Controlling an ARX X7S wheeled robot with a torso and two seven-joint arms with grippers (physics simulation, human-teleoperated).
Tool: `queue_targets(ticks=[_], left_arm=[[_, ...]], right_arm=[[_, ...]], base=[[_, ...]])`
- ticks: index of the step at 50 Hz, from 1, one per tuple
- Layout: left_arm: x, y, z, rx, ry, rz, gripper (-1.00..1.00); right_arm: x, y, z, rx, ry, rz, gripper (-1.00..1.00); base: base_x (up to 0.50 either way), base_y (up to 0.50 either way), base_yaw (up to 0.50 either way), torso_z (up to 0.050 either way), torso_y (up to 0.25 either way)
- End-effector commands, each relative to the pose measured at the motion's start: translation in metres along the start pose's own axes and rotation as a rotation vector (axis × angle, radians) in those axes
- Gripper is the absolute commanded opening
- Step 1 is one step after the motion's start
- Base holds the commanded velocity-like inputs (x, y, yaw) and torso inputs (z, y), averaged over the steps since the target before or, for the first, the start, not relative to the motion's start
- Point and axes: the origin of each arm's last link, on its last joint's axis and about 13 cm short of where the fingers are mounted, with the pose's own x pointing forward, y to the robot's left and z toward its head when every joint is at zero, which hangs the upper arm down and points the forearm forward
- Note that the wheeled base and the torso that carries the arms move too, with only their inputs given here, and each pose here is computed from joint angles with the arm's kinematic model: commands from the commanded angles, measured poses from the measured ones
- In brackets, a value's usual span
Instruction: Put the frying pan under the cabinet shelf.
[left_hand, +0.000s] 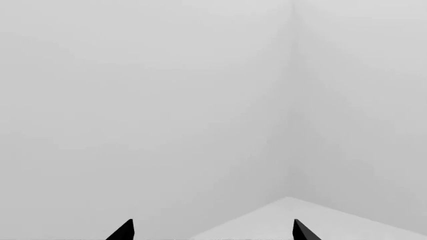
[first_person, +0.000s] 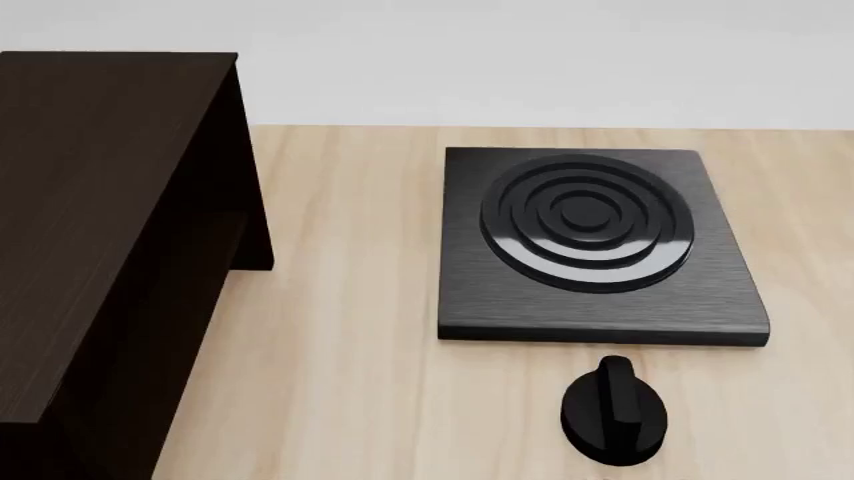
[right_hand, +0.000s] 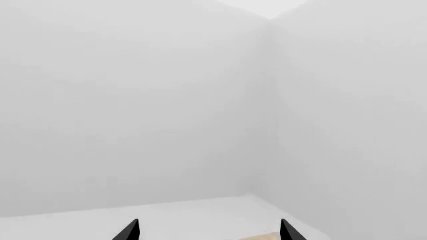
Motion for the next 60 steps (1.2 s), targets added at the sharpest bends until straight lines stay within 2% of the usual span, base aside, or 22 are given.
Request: queue_targets(ticks=[1,17,23,30,48,60], left_arm=[[0.004,-0.004,-0.007,-0.001,0.008,-0.012,1.00],[0.005,-0.010,-0.008,-0.002,0.017,-0.014,1.00],[0.006,-0.012,-0.007,-0.004,0.016,-0.015,1.00],[0.007,-0.013,-0.006,0.000,0.016,-0.018,1.00],[0.009,-0.018,-0.008,0.000,0.022,-0.026,1.00],[0.009,-0.019,-0.010,0.003,0.024,-0.030,1.00]], right_arm=[[-0.006,-0.021,0.001,-0.069,0.087,-0.099,1.00],[-0.011,-0.045,-0.015,-0.109,0.214,-0.196,1.00],[-0.018,-0.048,-0.028,-0.170,0.286,-0.176,1.00],[-0.023,-0.054,-0.033,-0.159,0.319,-0.186,1.00],[-0.035,-0.058,-0.055,-0.196,0.429,-0.125,1.00],[-0.046,-0.066,-0.065,-0.199,0.472,-0.136,1.00]], base=[[0.00,0.00,0.00,0.000,0.000],[0.00,0.00,0.00,0.000,0.000],[0.00,0.00,0.00,0.000,0.000],[0.00,0.00,0.00,0.000,0.000],[0.00,0.00,0.00,0.000,0.000],[0.00,0.00,0.00,0.000,0.000]])
